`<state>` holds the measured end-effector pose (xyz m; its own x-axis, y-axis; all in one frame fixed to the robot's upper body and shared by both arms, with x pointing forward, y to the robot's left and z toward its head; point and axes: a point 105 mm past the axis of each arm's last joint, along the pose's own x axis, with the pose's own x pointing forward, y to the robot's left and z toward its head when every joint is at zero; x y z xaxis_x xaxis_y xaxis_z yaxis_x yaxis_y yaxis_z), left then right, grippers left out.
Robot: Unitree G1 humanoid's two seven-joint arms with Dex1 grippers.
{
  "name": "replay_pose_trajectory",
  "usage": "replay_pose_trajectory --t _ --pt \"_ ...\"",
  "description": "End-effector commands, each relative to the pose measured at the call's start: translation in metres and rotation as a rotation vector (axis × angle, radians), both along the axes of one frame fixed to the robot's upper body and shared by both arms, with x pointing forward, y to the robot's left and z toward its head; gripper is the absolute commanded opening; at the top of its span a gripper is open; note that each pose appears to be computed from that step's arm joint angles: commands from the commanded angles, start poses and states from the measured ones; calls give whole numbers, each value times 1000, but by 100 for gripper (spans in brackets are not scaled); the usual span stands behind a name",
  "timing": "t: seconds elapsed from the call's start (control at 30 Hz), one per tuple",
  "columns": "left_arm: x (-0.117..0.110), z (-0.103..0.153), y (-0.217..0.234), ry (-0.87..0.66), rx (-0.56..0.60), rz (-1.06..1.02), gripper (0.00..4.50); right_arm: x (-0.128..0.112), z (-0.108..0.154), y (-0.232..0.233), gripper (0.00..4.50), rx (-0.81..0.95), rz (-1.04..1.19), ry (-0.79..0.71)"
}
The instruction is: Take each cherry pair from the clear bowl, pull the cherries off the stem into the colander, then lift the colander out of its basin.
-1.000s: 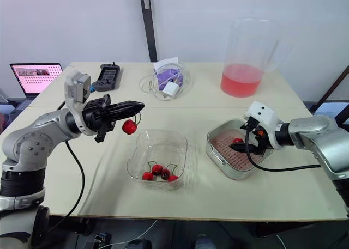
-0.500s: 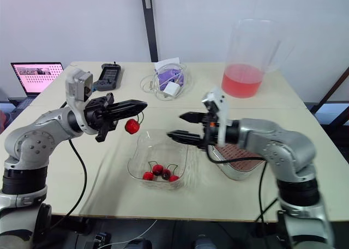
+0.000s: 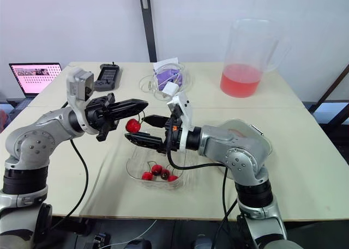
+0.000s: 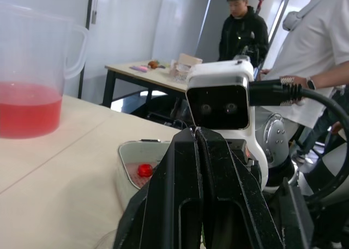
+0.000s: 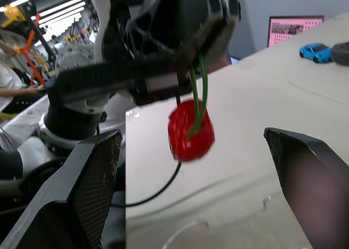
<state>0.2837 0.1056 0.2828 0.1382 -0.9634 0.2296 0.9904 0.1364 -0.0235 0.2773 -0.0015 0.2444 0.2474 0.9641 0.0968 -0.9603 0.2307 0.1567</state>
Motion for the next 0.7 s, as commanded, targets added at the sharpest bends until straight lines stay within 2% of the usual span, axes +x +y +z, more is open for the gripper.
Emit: replay_pose_trajectory --t 0.03,0.13,0.2,0.5,0.53,0.63,0.7 --pt "-7 12 -3 -64 -12 -17 0 -3 11 6 447 29 16 -38" --pt "-7 13 -5 -67 -15 -23 0 -1 9 9 363 29 11 -30" --pt "-7 13 -5 -67 -16 -25 0 0 8 9 275 23 1 -25" --pt "-4 11 -2 -61 -21 -21 0 4 8 10 275 35 -19 -15" --pt "-4 10 -2 -60 -20 -20 0 5 9 9 223 39 -23 -16" --pt "-2 9 1 -56 -26 -8 0 7 11 8 104 43 -34 -23" --pt "-1 8 2 -55 -33 3 0 7 11 7 104 45 -38 -23"
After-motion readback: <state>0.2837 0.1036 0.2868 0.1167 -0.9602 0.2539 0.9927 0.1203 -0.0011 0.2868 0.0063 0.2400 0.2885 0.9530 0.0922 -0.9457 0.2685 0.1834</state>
